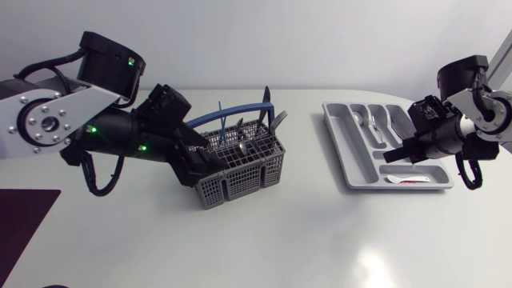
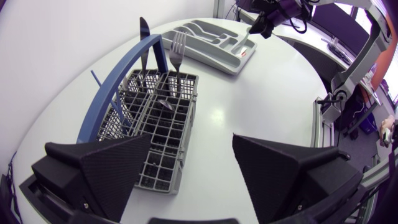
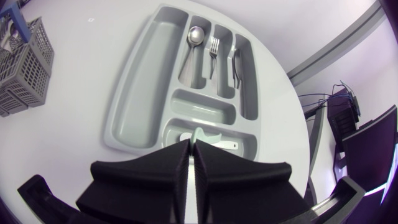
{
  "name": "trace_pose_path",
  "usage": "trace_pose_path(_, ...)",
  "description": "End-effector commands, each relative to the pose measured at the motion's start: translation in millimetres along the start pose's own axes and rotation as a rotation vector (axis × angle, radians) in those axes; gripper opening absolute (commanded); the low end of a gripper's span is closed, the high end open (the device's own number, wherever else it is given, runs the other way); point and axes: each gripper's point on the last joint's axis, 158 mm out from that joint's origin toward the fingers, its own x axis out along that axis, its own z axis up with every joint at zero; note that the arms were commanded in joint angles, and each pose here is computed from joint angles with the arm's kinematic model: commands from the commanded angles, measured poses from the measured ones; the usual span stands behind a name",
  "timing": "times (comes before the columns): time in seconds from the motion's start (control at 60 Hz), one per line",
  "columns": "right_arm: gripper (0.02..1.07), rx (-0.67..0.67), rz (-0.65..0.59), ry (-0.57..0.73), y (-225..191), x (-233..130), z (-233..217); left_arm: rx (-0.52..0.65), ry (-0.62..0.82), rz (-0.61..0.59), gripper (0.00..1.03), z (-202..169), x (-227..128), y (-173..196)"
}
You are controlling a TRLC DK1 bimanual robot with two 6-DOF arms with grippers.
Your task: Unload the cutlery basket into the drawer organizer.
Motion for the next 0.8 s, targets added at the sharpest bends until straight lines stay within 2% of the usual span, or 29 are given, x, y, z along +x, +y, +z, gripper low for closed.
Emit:
trace_pose_path(0.0, 0.09, -0.053, -0.014, 0.065, -5, 22, -21, -0.042, -0.009, -0.006, 0.96, 11, 7, 3)
trace_pose_path(0.25, 0.11, -0.056, -0.085, 0.129, -21, 59, -38, -0.087, -0.01, -0.008, 0.96, 18, 15, 8)
trace_pose_path(0.467, 0.2, -0.035, -0.103, 0.172, -23, 79, -46, -0.104, -0.008, -0.015, 0.96, 22, 20, 8)
trace_pose_path(0.55, 0.33, -0.02, -0.113, 0.166, -24, 80, -44, -0.115, -0.006, -0.019, 0.96, 23, 23, 8)
trace_pose_path(0.683, 0.69, -0.018, -0.125, 0.169, -23, 80, -44, -0.129, -0.006, -0.023, 0.96, 25, 27, 9)
trace_pose_path(0.783, 0.8, -0.002, -0.129, 0.159, -24, 80, -39, -0.138, -0.013, -0.023, 0.96, 30, 28, 10)
